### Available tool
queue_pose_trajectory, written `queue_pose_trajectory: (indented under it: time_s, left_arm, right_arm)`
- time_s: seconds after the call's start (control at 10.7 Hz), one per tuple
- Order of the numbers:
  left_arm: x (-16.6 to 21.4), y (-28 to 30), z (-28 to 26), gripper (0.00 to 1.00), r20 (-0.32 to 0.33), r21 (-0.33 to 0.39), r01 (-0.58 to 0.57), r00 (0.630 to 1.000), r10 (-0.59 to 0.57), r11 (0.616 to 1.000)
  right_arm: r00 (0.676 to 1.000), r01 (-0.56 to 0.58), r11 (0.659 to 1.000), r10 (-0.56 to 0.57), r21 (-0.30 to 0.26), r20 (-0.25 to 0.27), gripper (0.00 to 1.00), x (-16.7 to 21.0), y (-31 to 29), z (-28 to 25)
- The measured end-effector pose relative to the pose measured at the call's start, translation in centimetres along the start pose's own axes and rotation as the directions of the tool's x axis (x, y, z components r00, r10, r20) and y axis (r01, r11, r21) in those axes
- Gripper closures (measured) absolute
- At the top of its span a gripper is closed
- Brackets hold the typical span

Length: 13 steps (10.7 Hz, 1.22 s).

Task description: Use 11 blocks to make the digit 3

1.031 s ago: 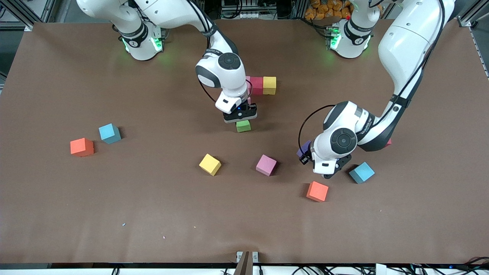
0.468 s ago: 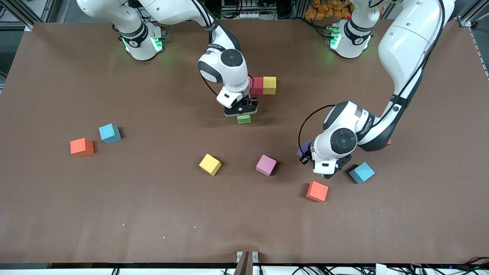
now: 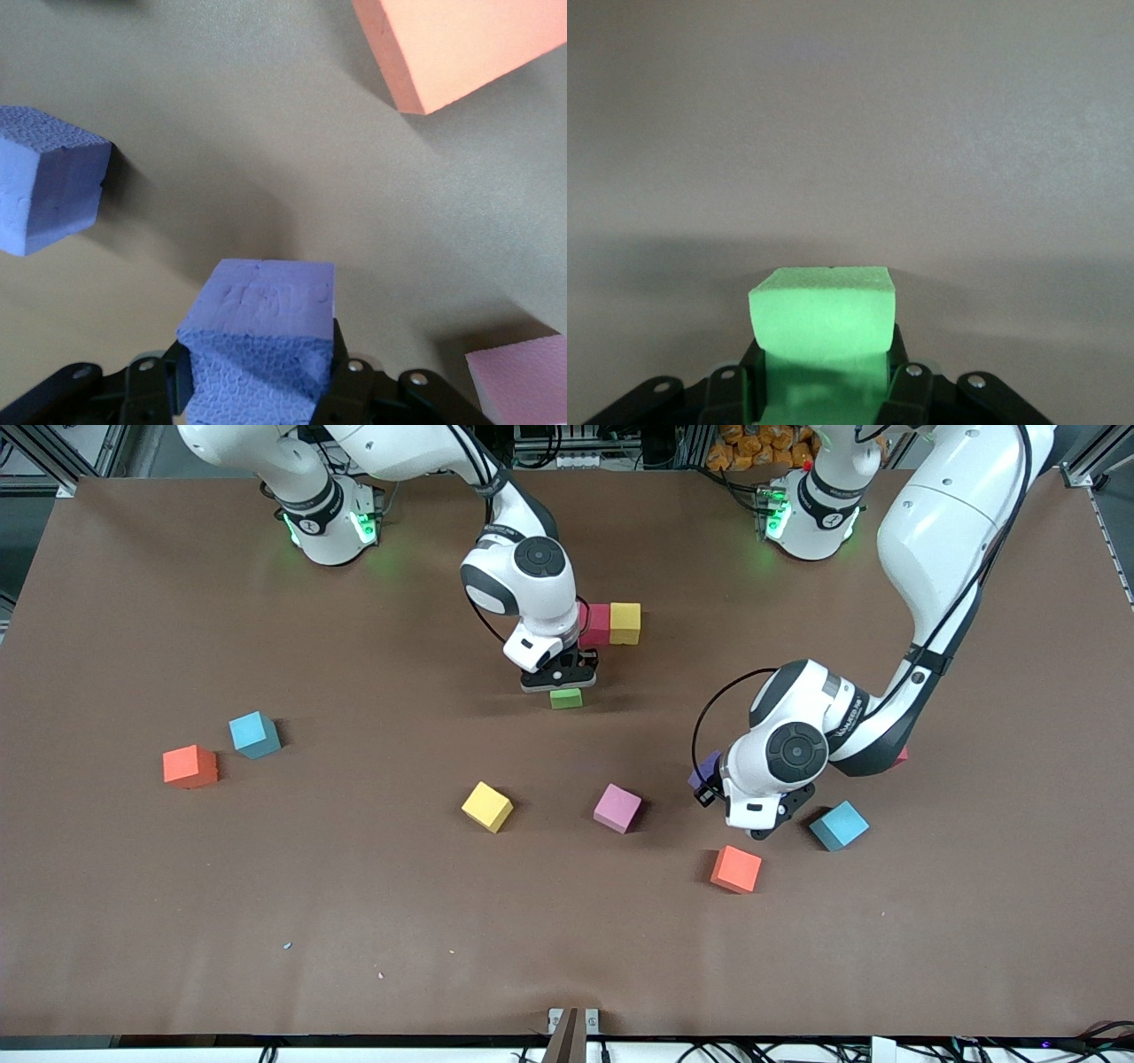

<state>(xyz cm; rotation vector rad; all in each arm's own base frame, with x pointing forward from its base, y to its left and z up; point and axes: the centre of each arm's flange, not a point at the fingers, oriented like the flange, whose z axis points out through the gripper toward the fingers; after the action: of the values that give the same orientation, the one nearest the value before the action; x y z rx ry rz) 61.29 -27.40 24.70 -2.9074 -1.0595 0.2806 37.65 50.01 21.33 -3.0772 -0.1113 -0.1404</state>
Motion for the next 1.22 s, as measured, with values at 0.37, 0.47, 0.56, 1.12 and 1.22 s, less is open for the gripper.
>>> queue_pose_trajectory:
  time_s: [0.37, 0.47, 0.56, 1.12, 1.22]
  left_arm:
    - [0.0, 0.0, 0.0, 0.44, 0.000, 0.000, 0.000, 1.000, 0.000, 1.000]
    - [0.0, 0.0, 0.0, 0.44, 0.000, 0.000, 0.000, 1.000, 0.000, 1.000]
    - [0.0, 0.0, 0.0, 0.44, 0.000, 0.000, 0.000, 1.000, 0.000, 1.000]
    - [0.0, 0.0, 0.0, 0.44, 0.000, 0.000, -0.001, 1.000, 0.001, 1.000]
    - [0.0, 0.0, 0.0, 0.44, 0.000, 0.000, -0.001, 1.000, 0.001, 1.000]
  right_arm:
    - [1.000, -0.014, 1.000, 0.014, 0.002, 0.005, 0.48, -0.6, -0.3, 0.1]
    - [1.000, -0.018, 1.000, 0.018, 0.008, 0.011, 0.48, -1.2, -0.8, 0.1]
    - [1.000, -0.019, 1.000, 0.018, 0.013, 0.016, 0.48, -1.8, -1.2, 0.0]
    - [0.999, -0.028, 1.000, 0.028, 0.014, 0.019, 0.48, -2.0, -1.4, 0.0]
    - [0.999, -0.031, 0.999, 0.031, 0.013, 0.019, 0.48, -1.9, -1.3, 0.0]
